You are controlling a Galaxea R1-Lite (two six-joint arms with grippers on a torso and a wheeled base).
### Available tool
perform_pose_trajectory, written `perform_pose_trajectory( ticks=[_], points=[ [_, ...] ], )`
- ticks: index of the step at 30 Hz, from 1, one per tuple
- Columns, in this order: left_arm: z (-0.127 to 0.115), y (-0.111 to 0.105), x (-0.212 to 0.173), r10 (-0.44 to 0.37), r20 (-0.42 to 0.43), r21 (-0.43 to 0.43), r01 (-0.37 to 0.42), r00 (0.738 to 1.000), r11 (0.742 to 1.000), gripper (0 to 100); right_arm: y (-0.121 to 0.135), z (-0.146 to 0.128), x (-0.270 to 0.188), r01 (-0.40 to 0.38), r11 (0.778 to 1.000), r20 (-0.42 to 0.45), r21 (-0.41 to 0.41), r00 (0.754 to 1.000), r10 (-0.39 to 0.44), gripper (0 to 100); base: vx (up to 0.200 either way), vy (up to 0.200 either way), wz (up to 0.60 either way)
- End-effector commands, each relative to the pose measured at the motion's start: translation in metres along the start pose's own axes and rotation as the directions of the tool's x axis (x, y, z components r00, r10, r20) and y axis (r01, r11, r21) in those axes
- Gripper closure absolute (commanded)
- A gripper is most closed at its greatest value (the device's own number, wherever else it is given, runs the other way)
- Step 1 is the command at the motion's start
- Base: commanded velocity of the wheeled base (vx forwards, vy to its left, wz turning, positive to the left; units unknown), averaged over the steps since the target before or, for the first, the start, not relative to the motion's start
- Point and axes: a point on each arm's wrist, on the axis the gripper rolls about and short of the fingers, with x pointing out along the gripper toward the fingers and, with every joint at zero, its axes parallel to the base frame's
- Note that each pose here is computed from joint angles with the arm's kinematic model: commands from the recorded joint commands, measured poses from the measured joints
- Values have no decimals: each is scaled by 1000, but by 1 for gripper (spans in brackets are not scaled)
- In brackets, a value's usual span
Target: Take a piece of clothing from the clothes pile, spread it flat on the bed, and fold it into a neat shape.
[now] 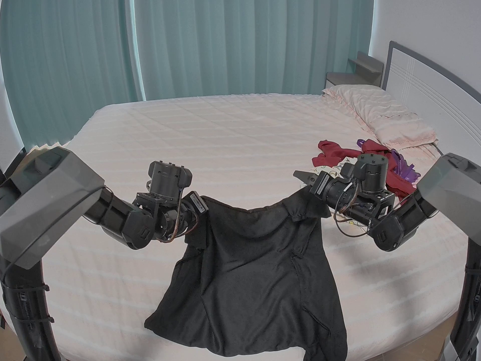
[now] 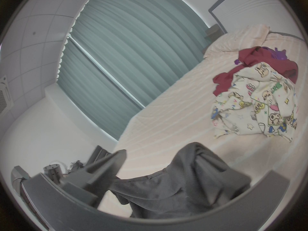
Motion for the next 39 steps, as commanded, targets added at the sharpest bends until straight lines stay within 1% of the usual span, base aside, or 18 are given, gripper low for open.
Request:
perform_pose_trajectory(
  ticks=[1,3,4,7,11,13,14,16,17,22,23,27,29,32,33,35,38,39],
  points=[
    [-6,27,40,102,-31,-8,-102,994,995,0,-37,-22,27,134,991,-23,0,991,-134,0,0,0,0],
    [-1,31,40,111,-24,-17,-112,994,994,0,-43,-19,28,182,983,-21,-1,983,-182,0,0,0,0],
    [5,36,41,123,-13,-20,-124,992,992,0,-48,-14,29,230,973,-14,-4,973,-230,0,0,0,0],
    [18,42,42,143,19,-25,-143,990,989,0,-59,-7,29,316,948,-4,-31,949,-316,0,0,0,0],
    [34,50,44,191,93,20,-193,977,981,0,-69,-2,24,358,930,0,-82,933,-359,0,0,0,0],
    [38,54,45,211,109,47,-217,971,975,0,-72,-3,22,379,920,-18,-97,924,-382,0,0,0,0],
    [42,60,47,238,124,102,-251,963,963,0,-78,-6,19,422,898,-50,-128,901,-431,0,0,0,0],
    [41,68,50,269,127,157,-287,955,945,0,-83,-12,14,445,878,-93,-175,881,-464,0,0,0,0],
    [42,69,50,271,126,159,-290,954,944,0,-86,-14,12,449,875,-101,-183,877,-471,0,0,0,0],
    [42,74,51,288,118,153,-305,950,940,0,-93,-9,11,478,859,-78,-183,864,-498,0,0,0,0],
    [41,81,53,327,89,168,-338,941,926,0,-97,-5,9,493,851,-68,-181,857,-511,0,0,0,0],
    [41,86,50,349,47,169,-352,936,921,0,-94,-3,1,484,859,-78,-166,862,-501,0,0,0,0],
    [44,91,43,334,-1,160,-329,943,931,0,-90,-8,-15,449,877,-144,-171,869,-473,0,0,0,0],
    [56,95,37,304,-30,139,-297,952,945,0,-86,-16,-30,422,889,-199,-177,870,-452,0,0,0,0],
    [74,95,33,257,-24,105,-253,966,962,0,-83,-22,-40,405,897,-222,-178,871,-438,0,0,0,0],
    [89,92,28,212,-16,60,-211,977,976,0,-79,-30,-49,385,905,-244,-182,874,-421,0,0,0,0],
    [105,85,10,125,-93,-19,-128,988,992,0,-76,-47,-68,341,917,-294,-205,872,-390,0,0,0,0],
    [109,83,2,95,-143,-35,-101,985,994,0,-75,-53,-72,324,919,-306,-224,872,-382,0,0,0,0]
  ],
)
